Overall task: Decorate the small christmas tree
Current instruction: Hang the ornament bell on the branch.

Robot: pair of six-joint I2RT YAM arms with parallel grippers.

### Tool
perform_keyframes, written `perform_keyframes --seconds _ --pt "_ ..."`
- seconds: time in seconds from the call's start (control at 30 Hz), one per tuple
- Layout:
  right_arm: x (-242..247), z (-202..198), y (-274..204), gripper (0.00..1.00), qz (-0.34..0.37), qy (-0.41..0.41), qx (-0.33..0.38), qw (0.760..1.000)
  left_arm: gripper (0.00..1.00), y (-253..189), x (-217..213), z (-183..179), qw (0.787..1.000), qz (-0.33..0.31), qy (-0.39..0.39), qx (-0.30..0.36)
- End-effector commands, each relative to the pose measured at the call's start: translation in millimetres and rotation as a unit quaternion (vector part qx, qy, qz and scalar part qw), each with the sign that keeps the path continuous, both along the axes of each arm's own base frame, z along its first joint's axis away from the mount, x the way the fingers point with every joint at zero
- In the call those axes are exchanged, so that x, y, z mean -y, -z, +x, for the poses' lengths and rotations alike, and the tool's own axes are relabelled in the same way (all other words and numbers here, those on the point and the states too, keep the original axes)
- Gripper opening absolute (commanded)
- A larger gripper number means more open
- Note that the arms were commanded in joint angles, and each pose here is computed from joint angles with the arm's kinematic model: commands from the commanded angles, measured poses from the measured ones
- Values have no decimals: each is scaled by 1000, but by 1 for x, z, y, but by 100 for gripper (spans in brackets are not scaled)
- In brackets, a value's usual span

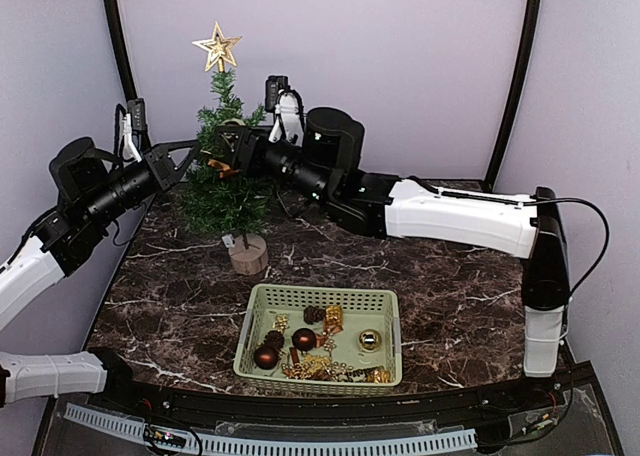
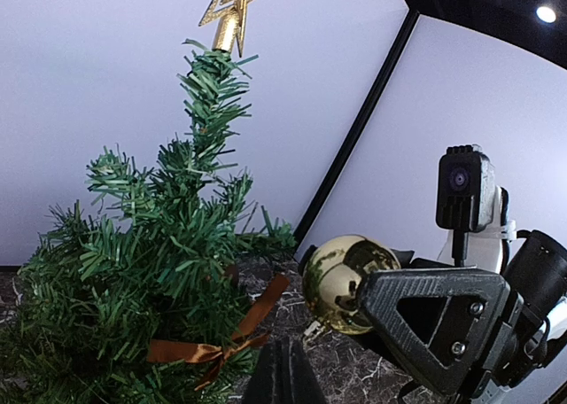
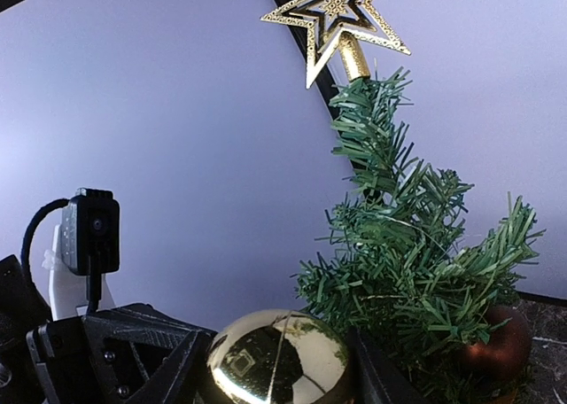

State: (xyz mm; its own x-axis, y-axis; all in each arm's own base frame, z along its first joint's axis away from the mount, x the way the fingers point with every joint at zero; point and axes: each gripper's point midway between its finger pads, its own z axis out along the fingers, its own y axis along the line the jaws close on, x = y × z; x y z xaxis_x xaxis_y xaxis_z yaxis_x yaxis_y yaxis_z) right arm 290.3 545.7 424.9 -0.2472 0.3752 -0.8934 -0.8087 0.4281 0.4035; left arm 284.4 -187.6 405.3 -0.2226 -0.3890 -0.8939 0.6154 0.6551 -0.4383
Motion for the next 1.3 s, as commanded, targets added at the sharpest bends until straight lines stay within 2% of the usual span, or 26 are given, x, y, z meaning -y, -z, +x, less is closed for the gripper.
perform_keyframes --seconds 0.0,0.77,1.27 --pt "6 15 -30 45 46 31 20 998 0 -19 -9 6 999 -3 -16 28" --pt "-4 46 -45 45 76 55 35 995 0 -41 -13 48 999 -13 5 46" --pt "-15 56 -22 45 52 56 19 997 0 -20 -12 65 1000 -9 2 19"
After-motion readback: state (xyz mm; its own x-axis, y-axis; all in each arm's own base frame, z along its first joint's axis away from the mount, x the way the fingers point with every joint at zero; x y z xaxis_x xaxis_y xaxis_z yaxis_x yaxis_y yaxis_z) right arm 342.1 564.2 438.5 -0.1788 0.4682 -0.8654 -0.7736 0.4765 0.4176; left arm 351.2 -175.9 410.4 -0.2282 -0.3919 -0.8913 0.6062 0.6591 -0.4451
